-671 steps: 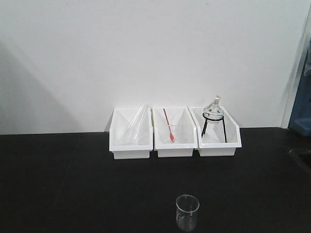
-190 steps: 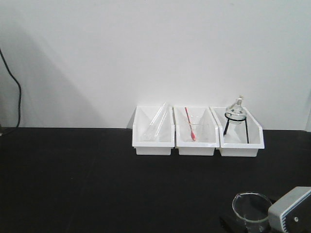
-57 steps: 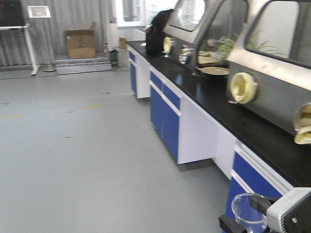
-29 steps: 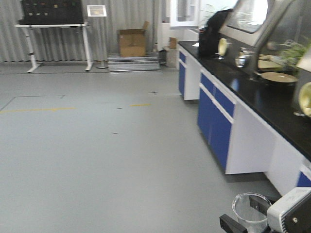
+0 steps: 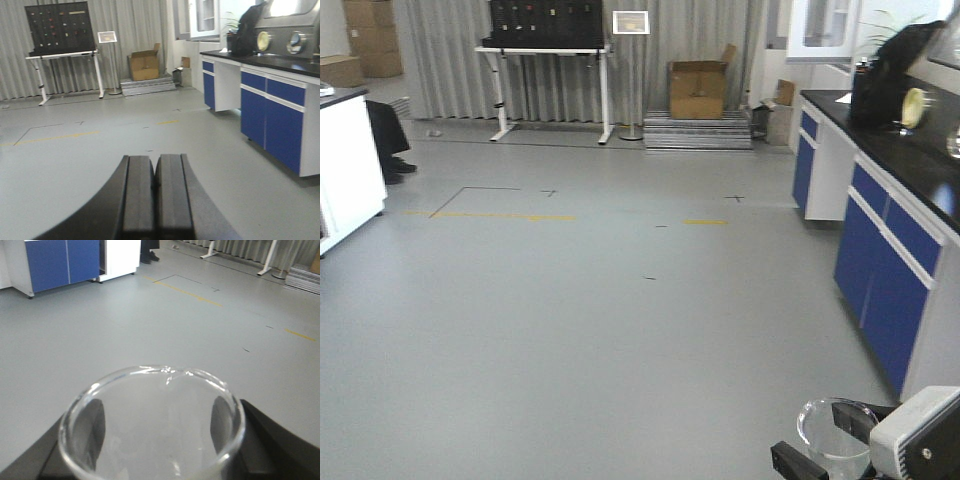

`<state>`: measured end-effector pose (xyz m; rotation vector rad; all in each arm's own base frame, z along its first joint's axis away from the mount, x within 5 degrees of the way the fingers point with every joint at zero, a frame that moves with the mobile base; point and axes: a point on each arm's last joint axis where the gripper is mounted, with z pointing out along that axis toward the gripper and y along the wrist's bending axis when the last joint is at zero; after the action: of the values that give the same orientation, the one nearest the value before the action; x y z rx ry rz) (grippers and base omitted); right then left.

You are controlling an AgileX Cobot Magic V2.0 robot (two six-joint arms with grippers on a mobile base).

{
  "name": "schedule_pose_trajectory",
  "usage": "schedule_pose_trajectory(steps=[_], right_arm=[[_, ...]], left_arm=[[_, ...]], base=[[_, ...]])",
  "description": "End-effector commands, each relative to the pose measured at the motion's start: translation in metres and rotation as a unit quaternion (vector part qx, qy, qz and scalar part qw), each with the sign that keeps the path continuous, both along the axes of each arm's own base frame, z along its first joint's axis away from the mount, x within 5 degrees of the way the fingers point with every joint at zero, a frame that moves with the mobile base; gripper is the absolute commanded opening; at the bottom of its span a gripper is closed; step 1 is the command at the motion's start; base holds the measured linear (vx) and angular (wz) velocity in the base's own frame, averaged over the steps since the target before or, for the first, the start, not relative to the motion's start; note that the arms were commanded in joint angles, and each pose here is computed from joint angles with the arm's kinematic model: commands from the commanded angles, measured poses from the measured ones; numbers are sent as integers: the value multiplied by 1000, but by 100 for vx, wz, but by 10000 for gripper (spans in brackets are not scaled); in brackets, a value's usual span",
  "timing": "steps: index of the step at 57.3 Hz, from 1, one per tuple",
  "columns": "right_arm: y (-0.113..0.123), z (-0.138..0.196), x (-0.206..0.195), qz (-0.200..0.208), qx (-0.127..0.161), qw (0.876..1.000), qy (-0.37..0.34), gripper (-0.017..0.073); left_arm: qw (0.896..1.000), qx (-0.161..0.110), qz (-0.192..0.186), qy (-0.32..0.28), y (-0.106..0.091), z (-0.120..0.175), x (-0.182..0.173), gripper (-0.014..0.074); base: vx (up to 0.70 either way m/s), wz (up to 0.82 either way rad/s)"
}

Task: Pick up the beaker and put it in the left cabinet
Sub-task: 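Drive away from the bench holding the beaker in the right gripper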

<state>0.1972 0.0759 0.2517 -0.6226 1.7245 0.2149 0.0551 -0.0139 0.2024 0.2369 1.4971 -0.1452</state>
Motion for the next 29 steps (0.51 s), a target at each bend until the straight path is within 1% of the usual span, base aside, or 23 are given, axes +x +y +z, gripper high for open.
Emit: schedule_pose_trajectory(steps=[1, 17, 29], right_arm=[[3, 19, 1, 12, 32, 998, -46, -6], [3, 19, 1, 12, 32, 998, -46, -6], [3, 19, 1, 12, 32, 998, -46, -6]], left_arm=[[999, -16, -2, -40, 0, 3, -1, 1], [999, -16, -2, -40, 0, 3, -1, 1], [999, -16, -2, -40, 0, 3, -1, 1]], base=[[17, 30], [20, 22], [26, 6]])
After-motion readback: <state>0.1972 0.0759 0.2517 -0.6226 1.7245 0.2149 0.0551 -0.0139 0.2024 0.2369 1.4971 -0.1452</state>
